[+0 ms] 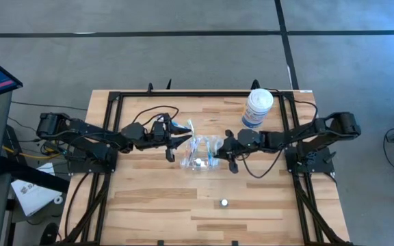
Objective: Pick & Place toothbrushing station
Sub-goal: Put the left green toothbrush into the transparent organizer
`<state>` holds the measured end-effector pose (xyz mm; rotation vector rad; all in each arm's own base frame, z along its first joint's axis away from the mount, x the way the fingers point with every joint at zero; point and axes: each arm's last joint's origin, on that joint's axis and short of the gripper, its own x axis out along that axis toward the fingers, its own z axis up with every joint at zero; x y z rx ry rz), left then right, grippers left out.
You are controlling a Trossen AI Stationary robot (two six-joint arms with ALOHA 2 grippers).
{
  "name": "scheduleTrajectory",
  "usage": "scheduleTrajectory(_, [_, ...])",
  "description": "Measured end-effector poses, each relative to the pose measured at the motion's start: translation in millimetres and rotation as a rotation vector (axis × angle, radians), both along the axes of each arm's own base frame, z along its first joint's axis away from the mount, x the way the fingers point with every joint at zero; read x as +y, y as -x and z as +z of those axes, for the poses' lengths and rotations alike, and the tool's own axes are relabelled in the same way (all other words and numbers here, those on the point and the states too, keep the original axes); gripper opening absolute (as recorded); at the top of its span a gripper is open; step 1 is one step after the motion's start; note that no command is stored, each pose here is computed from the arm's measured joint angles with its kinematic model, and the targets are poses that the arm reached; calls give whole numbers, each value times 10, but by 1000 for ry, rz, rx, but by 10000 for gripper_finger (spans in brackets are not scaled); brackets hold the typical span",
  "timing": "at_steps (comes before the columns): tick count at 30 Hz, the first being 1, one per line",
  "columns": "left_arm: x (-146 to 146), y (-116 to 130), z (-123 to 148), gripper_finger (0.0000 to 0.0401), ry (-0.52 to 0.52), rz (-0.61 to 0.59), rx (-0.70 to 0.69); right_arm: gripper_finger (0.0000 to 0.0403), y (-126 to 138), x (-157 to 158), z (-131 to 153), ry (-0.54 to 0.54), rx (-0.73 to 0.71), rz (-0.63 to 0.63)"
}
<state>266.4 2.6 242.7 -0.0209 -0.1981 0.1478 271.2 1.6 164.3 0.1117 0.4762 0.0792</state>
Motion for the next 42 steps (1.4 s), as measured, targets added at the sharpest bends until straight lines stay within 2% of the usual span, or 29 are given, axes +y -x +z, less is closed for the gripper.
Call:
scheduleTrajectory(6, [0,0,-1,90,0,0,2,74,15,15,81,0,-33,7])
scheduleTrajectory(21, [0,0,-2,90,0,0,2,82,11,33,89,32,-46,32])
scheduleTrajectory(34, [-1,0,-1,90,0,0,2,161,28,-4,168,28,-78,19])
scheduleTrajectory(42, [0,0,-2,90,0,0,2,177,125,-25,357,30,-130,9])
